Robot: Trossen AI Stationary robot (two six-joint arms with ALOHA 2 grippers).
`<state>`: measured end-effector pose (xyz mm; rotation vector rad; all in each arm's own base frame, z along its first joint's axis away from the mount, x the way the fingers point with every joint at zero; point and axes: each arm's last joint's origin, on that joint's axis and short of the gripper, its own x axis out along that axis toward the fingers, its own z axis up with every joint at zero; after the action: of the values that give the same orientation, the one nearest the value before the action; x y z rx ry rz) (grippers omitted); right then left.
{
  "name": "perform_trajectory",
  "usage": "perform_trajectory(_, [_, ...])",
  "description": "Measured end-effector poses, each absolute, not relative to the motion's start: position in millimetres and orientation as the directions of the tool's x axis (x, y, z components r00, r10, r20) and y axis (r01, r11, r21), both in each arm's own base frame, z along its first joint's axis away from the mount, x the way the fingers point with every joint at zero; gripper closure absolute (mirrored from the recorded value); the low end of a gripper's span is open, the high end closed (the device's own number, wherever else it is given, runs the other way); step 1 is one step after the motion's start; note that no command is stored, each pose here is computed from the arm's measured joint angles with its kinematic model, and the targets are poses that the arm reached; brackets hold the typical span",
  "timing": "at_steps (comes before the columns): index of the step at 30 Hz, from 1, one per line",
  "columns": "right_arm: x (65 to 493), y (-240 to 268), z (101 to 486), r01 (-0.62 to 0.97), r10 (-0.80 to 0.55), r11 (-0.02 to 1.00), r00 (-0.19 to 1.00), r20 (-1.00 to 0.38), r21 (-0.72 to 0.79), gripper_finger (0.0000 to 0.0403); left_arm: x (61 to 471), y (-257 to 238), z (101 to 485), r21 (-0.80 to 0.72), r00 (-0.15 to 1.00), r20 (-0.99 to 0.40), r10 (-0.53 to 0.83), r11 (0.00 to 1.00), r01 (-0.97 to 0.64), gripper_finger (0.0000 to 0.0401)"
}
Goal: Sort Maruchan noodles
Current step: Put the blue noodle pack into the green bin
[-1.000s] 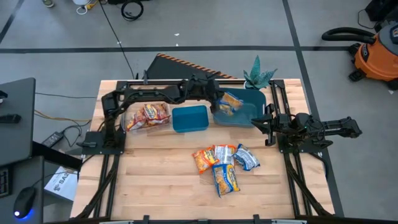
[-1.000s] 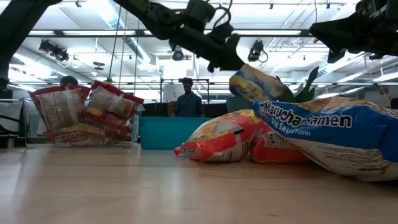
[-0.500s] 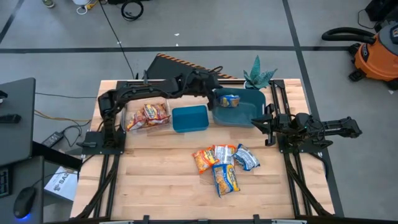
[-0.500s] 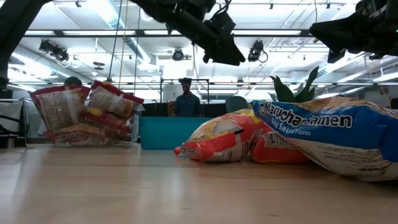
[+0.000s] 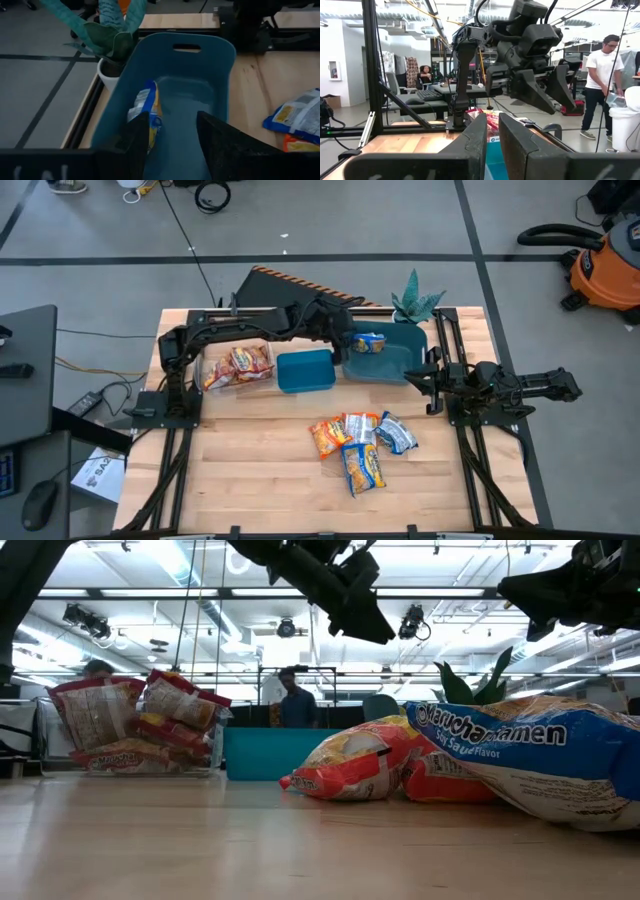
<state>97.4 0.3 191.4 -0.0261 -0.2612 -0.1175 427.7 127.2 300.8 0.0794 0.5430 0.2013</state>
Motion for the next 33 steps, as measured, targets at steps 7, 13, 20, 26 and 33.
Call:
perform_trajectory(7, [97,0,191,0.119,-0.113,0.993,0.959,0.259,-0.011,0.0348,427,126,294,0.146,0.825,-0.526,0.207,0.977,-0.153,0.0232])
perform_trajectory(13, [97,0,191,0.12,-0.113,0.993,0.959,0.259,-0.011,0.0348,421,123,282,0.13,0.761,-0.621,0.187,0.982,-0.136,0.0232])
perform_trajectory(20, [97,0,191,0.12,-0.113,0.993,0.959,0.258,-0.011,0.0348,421,124,282,0.13,0.765,-0.616,0.189,0.982,-0.138,0.0232])
perform_trajectory(26, [97,0,191,0.119,-0.113,0.993,0.959,0.259,-0.011,0.0348,424,125,286,0.137,0.793,-0.576,0.197,0.98,-0.144,0.0232])
perform_trajectory(33, [97,0,191,0.119,-0.113,0.993,0.959,0.259,-0.011,0.0348,426,125,289,0.142,0.813,-0.545,0.204,0.978,-0.15,0.0232])
